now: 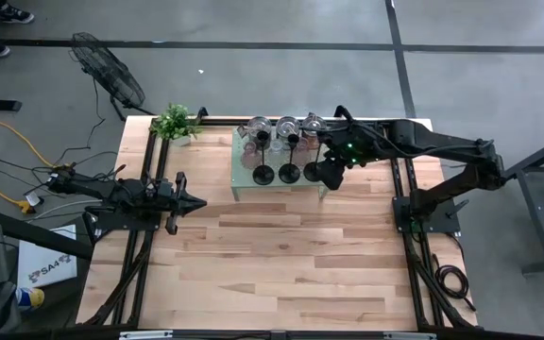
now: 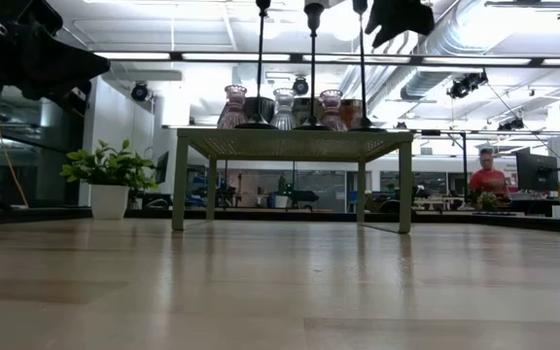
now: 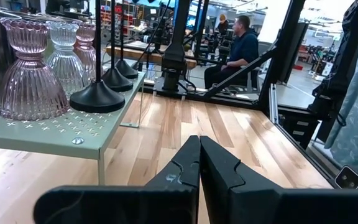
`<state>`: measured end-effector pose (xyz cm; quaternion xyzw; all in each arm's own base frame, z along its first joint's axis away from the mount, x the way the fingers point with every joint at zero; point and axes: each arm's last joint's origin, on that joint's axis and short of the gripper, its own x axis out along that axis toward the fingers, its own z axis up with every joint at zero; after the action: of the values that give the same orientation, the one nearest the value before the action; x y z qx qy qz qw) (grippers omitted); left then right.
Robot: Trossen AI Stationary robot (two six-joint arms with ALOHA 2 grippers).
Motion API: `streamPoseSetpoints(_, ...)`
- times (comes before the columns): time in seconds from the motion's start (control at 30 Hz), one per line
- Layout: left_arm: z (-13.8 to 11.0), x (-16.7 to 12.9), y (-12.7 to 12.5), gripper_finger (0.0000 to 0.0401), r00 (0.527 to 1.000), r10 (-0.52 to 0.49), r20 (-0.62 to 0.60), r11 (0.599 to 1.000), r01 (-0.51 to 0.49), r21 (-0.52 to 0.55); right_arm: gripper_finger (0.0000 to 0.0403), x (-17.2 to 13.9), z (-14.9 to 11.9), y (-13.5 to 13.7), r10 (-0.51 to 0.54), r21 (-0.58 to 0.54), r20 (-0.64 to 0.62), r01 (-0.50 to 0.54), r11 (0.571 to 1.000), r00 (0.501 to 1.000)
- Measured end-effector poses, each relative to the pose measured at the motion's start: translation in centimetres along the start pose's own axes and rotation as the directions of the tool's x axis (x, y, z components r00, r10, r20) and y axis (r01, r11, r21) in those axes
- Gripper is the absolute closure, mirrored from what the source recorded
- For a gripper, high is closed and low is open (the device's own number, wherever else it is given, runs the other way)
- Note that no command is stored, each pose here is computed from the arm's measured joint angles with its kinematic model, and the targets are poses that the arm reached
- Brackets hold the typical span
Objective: Pick & Place candle stick holders
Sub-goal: Return to Home Position
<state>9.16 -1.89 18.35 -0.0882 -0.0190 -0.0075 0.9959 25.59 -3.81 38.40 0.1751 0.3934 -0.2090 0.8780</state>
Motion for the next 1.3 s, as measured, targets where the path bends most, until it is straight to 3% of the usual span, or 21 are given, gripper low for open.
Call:
streamPoseSetpoints(0.13, 0.0, 0.0, 0.0, 0.0401, 1.000, 0.002, 0.001, 1.000, -0.002, -0.022, 0.0242, -0.4, -0.6, -0.3, -0.017, 0.035, -0.048, 0.018, 0.999, 0.999)
streamPoseSetpoints(0.33, 0.1, 0.0, 0.0, 0.0401, 1.000, 0.001, 0.010, 1.000, -0.001, -0.027, 0.0242, -2.9, -1.7, -0.4, 0.096, 0.032, -0.070, -0.094, 0.995, 0.993)
streamPoseSetpoints(0.53, -0.8, 0.2, 0.0, 0.0401, 1.000, -0.010, 0.028, 0.997, 0.012, -0.079, 0.0242, -7.6, -3.6, -0.7, 0.124, 0.044, 0.125, -0.131, 0.990, 0.984)
streamPoseSetpoints(0.67, -1.2, 0.3, 0.1, 0.0401, 1.000, 0.001, 0.004, 0.998, -0.001, -0.055, 0.0242, -8.5, -6.2, -1.2, 0.207, 0.047, 0.268, -0.228, 0.973, 0.941)
streamPoseSetpoints(0.93, -0.5, 0.2, 0.0, 0.0401, 0.997, -0.016, 0.079, 0.999, 0.019, -0.036, 0.0242, -6.3, -11.5, -2.6, 0.379, 0.030, 0.516, -0.459, 0.888, 0.768)
streamPoseSetpoints(1.17, -0.4, 0.2, -0.1, 0.0401, 0.995, -0.036, 0.092, 0.998, 0.039, -0.039, 0.0242, -3.0, -14.5, -3.5, 0.431, -0.066, 0.724, -0.568, 0.820, 0.538)
streamPoseSetpoints(1.3, 0.2, 0.1, -0.1, 0.0401, 0.988, -0.048, 0.148, 0.998, 0.054, -0.035, 0.0242, -0.5, -16.2, -3.5, 0.472, -0.124, 0.770, -0.624, 0.771, 0.430)
